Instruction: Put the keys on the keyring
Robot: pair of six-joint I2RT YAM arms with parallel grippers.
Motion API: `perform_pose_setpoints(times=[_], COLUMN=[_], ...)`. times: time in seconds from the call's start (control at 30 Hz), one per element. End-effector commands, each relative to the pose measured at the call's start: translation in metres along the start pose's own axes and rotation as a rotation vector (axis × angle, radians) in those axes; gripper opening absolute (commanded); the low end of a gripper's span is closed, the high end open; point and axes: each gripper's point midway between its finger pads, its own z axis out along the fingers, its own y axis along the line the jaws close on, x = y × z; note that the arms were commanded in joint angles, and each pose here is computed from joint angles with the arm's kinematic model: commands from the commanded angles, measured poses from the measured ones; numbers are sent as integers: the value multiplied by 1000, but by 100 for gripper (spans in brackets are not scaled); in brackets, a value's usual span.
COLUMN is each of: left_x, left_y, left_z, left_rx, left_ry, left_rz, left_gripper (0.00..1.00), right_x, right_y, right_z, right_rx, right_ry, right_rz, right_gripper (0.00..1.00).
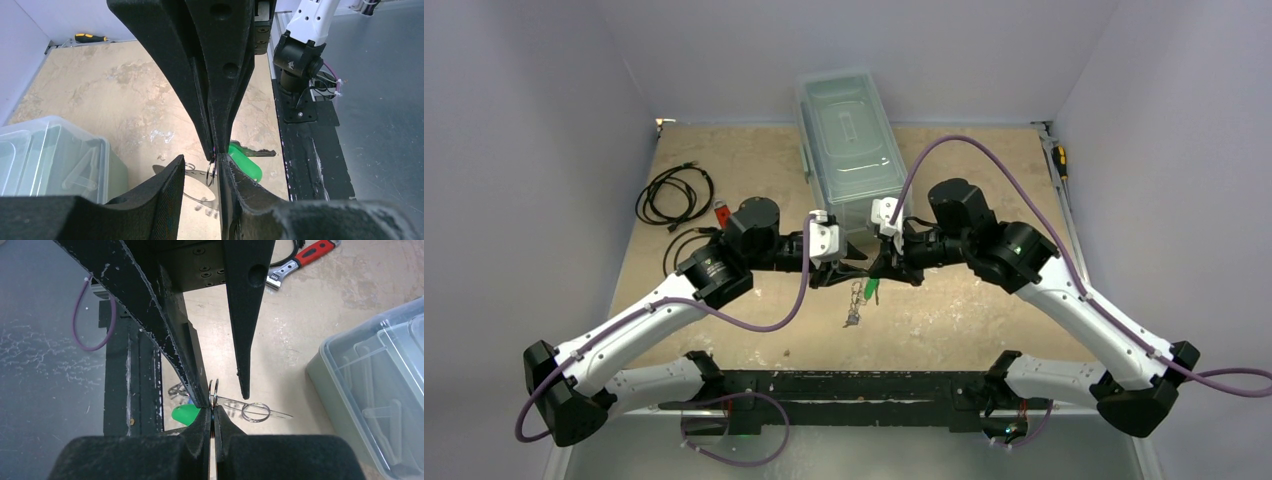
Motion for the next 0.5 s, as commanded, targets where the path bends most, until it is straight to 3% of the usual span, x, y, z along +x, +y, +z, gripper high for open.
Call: perform_pose_setpoints(times=[0.0,0.23,0.47], left_x=[-6,-8,-8], left_y=[-4,-6,-10], left_z=[2,3,3], left_rx=[22,38,56], left_ry=[-28,-40,-47], left_rz=[26,24,19], left_gripper=[29,22,6], right_x=[-32,-39,-44], right_y=[8,14,16], right_z=[-15,-17,-19], right_rx=[-11,-38,-46], right_ry=[-109,-139,-173], right_rz=[-75,-89,-109], right_gripper=[0,0,0])
